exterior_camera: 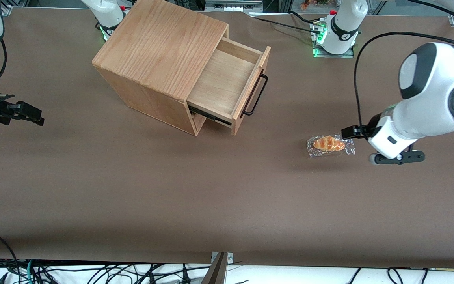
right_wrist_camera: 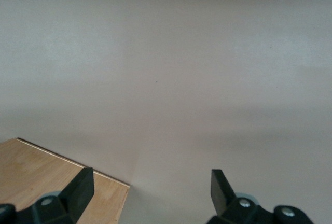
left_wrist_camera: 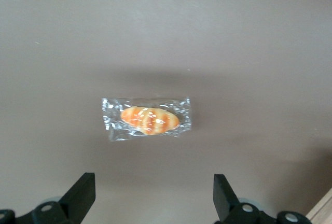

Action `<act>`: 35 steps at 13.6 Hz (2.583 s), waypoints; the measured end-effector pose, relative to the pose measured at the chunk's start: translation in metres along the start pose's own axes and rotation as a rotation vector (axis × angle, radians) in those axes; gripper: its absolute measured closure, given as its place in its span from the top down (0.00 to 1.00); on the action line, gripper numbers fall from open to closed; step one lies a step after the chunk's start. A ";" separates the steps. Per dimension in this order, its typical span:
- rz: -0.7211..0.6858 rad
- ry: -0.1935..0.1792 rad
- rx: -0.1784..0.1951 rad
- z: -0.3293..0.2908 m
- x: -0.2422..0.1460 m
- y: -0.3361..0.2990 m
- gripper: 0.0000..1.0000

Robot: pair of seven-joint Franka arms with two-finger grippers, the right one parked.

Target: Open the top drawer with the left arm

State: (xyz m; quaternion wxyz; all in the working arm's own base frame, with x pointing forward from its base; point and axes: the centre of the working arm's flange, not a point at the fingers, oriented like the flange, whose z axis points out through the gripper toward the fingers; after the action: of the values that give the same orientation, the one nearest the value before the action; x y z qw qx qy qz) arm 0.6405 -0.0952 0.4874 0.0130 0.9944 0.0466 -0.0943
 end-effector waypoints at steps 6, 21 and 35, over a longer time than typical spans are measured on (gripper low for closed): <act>-0.023 0.011 -0.018 -0.018 0.001 -0.053 1.00; -0.025 0.038 0.021 -0.037 0.003 -0.114 1.00; 0.031 0.081 0.067 -0.042 0.007 -0.120 1.00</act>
State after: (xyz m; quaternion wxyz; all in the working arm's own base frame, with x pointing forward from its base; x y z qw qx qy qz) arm 0.6434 0.0267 0.5252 -0.0207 0.9978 0.0284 -0.0555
